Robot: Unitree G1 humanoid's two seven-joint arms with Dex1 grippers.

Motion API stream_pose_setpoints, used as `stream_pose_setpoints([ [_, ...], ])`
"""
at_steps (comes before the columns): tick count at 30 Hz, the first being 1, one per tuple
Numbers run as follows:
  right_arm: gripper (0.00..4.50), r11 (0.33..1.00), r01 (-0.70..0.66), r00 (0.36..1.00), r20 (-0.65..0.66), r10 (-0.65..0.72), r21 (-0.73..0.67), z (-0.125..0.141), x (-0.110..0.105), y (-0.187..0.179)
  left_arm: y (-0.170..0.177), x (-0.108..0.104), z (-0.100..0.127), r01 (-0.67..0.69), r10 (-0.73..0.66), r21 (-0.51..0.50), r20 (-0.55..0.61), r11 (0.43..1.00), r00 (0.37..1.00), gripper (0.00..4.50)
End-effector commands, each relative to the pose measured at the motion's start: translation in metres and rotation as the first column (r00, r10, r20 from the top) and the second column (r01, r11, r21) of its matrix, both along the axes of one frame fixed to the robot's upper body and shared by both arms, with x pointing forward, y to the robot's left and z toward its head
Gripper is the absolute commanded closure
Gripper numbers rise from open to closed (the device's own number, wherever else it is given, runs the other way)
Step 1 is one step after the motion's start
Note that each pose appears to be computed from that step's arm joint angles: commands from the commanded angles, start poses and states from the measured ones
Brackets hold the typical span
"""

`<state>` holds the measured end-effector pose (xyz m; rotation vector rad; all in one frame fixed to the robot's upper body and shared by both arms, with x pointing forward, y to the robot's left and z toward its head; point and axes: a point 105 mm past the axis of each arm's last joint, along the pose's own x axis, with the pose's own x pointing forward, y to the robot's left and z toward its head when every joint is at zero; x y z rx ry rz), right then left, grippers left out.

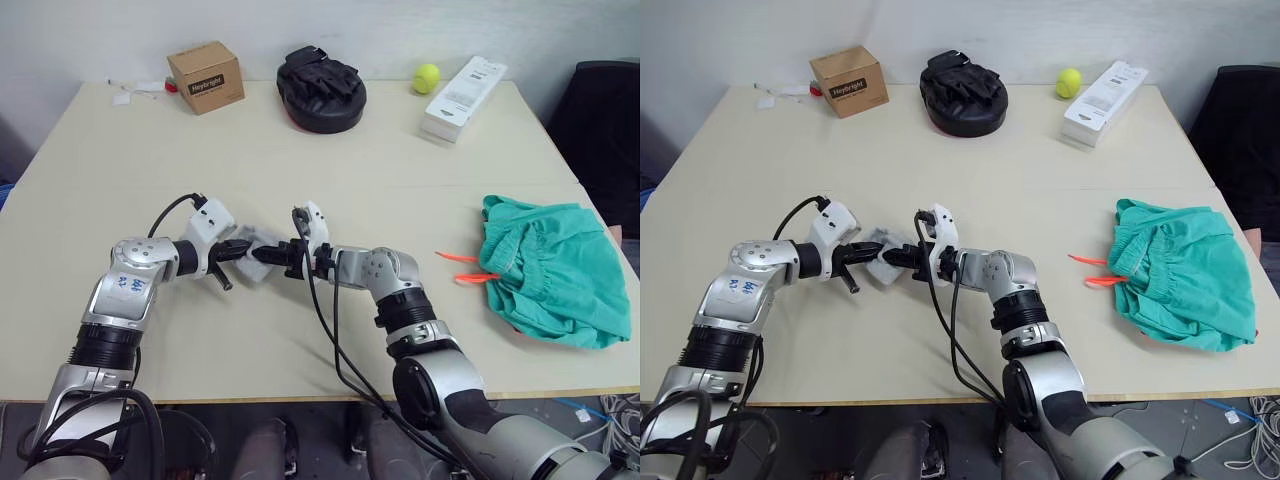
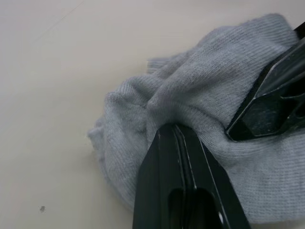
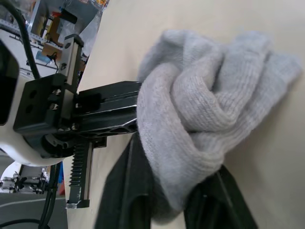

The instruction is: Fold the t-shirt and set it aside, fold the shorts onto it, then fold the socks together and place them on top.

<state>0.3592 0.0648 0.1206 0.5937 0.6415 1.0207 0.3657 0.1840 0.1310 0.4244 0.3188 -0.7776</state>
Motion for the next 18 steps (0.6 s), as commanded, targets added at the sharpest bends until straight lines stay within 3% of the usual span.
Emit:
stream_pose_setpoints([
  [1,4.47,0.998,-0.02,1.0,-0.025,0.019,-0.058,-0.026,-0.009,-0.008,-0.002,-0.005,-0.002,0.01,-0.01,-0.018,-0.013,1.0,1.0,4.5],
  [3,4.47,0.997,-0.032,0.999,0.02,0.034,-0.07,-0.022,-0.01,-0.015,-0.005,-0.007,0.002,0.026,-0.027,-0.045,-0.01,0.999,1.0,4.5],
  [6,4.5,0.995,-0.048,0.995,0.086,0.055,-0.085,-0.014,-0.013,-0.031,-0.011,-0.012,0.014,0.058,-0.059,-0.107,-0.004,0.993,0.998,3.95],
  [10,4.5,0.993,-0.043,0.986,0.153,0.059,-0.106,0.001,-0.018,-0.068,-0.025,-0.031,0.042,0.177,-0.182,-0.249,0.005,0.952,0.983,2.72],
  [13,4.5,0.992,-0.023,0.977,0.21,0.05,-0.126,0.022,-0.028,-0.116,-0.038,-0.064,0.07,0.317,-0.35,-0.371,-0.022,0.873,0.937,1.84],
  [18,4.5,0.986,0.024,0.967,0.255,0.019,-0.164,0.062,-0.051,-0.193,-0.055,-0.094,0.09,0.449,-0.495,-0.405,-0.009,0.796,0.869,0.3],
])
